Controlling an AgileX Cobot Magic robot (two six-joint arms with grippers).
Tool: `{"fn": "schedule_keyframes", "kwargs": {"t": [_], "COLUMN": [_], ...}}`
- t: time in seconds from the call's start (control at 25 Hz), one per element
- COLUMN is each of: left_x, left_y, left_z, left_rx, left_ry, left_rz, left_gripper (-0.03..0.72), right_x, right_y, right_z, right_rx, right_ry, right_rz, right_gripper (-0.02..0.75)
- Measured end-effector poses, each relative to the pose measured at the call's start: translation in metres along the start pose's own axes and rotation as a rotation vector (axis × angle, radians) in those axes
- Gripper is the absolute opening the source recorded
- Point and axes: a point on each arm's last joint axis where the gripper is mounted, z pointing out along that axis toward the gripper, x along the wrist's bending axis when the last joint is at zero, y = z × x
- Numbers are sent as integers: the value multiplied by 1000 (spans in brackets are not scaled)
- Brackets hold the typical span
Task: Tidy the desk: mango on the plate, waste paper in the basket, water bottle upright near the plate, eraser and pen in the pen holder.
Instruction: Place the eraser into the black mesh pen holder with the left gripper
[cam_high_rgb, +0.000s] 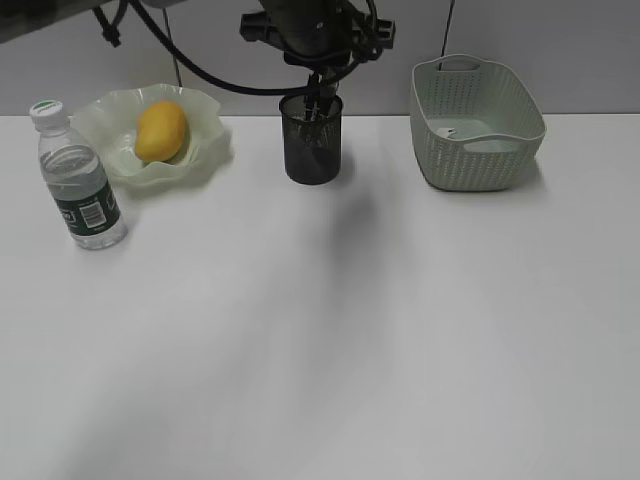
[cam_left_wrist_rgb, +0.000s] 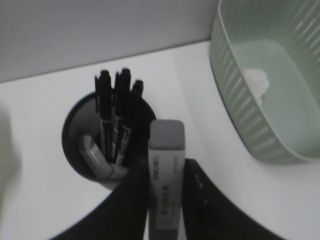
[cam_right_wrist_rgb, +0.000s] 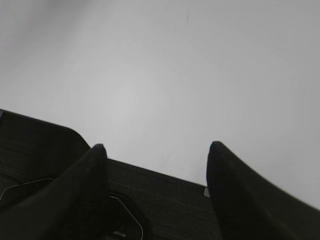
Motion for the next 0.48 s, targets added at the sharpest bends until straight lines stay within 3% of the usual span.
{"fn": "schedule_keyframes", "kwargs": {"t": [0.28, 0.48], "left_x": [38, 49], "left_y": [10, 6], "left_z": [35, 58], "left_rx": [-100, -138], "left_ry": [0, -11], "left_rz": [-47, -56], "left_gripper": [165, 166], "right_x": [0, 0], "right_y": [0, 0], "right_z": [0, 0], "right_rx": [-2, -2], "right_ry": [0, 0], "right_rz": [0, 0], "right_gripper": [496, 496]}}
